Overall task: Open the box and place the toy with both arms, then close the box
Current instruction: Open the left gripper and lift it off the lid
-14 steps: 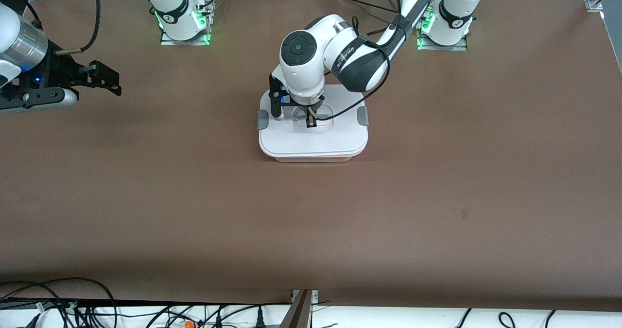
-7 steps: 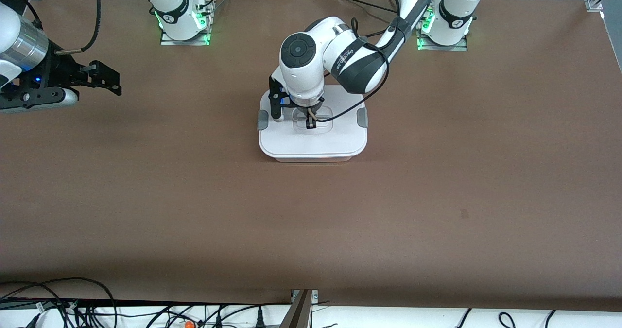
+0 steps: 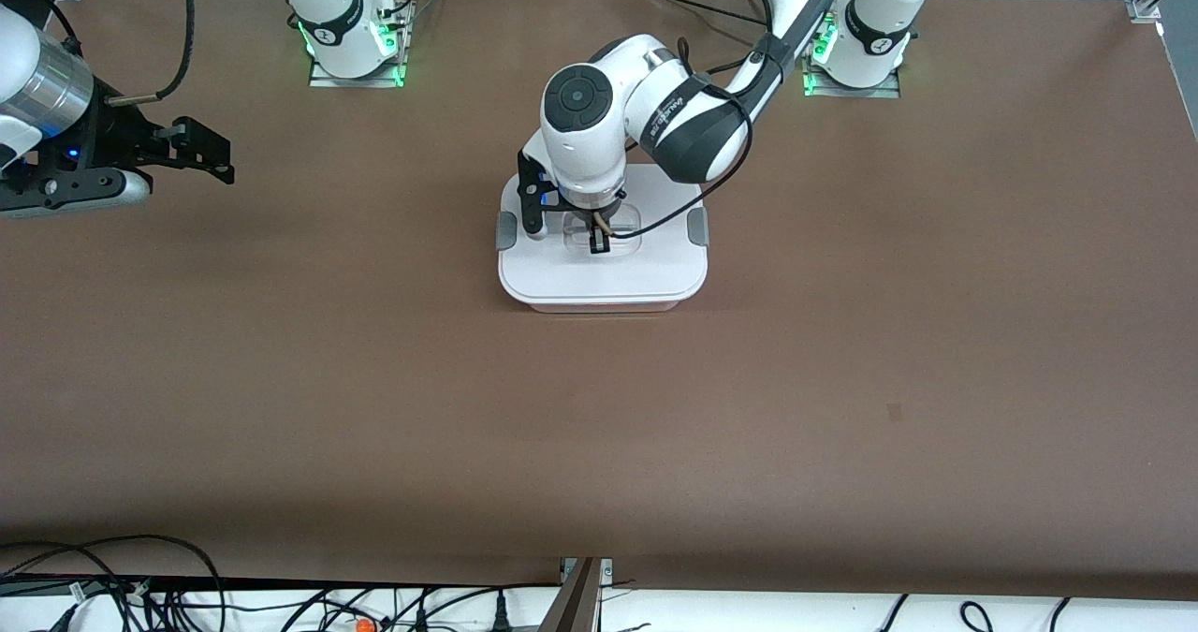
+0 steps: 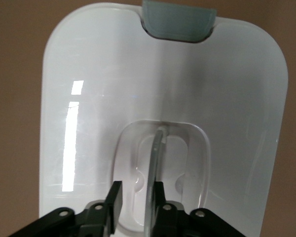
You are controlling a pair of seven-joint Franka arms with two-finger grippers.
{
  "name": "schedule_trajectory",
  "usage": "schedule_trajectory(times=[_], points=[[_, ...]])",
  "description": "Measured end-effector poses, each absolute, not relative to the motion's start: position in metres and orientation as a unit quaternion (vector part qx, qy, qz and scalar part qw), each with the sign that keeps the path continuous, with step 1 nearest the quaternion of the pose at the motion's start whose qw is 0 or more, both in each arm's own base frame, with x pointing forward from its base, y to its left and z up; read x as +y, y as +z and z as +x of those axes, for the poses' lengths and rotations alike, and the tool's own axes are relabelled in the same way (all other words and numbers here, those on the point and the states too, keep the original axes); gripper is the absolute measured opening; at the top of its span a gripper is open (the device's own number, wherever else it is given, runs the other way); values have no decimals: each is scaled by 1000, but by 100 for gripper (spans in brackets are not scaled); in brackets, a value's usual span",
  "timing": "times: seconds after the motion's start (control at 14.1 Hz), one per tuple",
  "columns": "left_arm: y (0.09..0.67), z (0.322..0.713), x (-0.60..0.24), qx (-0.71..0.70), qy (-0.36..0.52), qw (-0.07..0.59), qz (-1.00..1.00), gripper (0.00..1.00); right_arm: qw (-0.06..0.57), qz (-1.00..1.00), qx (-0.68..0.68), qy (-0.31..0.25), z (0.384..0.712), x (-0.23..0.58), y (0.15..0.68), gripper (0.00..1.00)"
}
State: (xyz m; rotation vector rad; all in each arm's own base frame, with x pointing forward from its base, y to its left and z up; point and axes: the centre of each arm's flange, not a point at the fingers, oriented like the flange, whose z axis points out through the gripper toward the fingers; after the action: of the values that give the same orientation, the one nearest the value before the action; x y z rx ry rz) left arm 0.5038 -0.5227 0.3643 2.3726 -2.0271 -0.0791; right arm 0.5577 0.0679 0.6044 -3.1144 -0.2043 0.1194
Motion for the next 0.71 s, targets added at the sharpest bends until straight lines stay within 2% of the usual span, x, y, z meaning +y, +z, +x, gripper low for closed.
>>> schedule_trajectory(times=[0.43,0.5,0.71], points=[[405,574,-450,-573,1,10,820,95,9,-997,-66,37,558,68,605,100],[409,587,-431,-560,1,10,828,100,9,-997,-66,37,558,68,605,100],[413,619,-372,-522,-16,9,853,100,9,-997,-66,37,558,68,605,100]])
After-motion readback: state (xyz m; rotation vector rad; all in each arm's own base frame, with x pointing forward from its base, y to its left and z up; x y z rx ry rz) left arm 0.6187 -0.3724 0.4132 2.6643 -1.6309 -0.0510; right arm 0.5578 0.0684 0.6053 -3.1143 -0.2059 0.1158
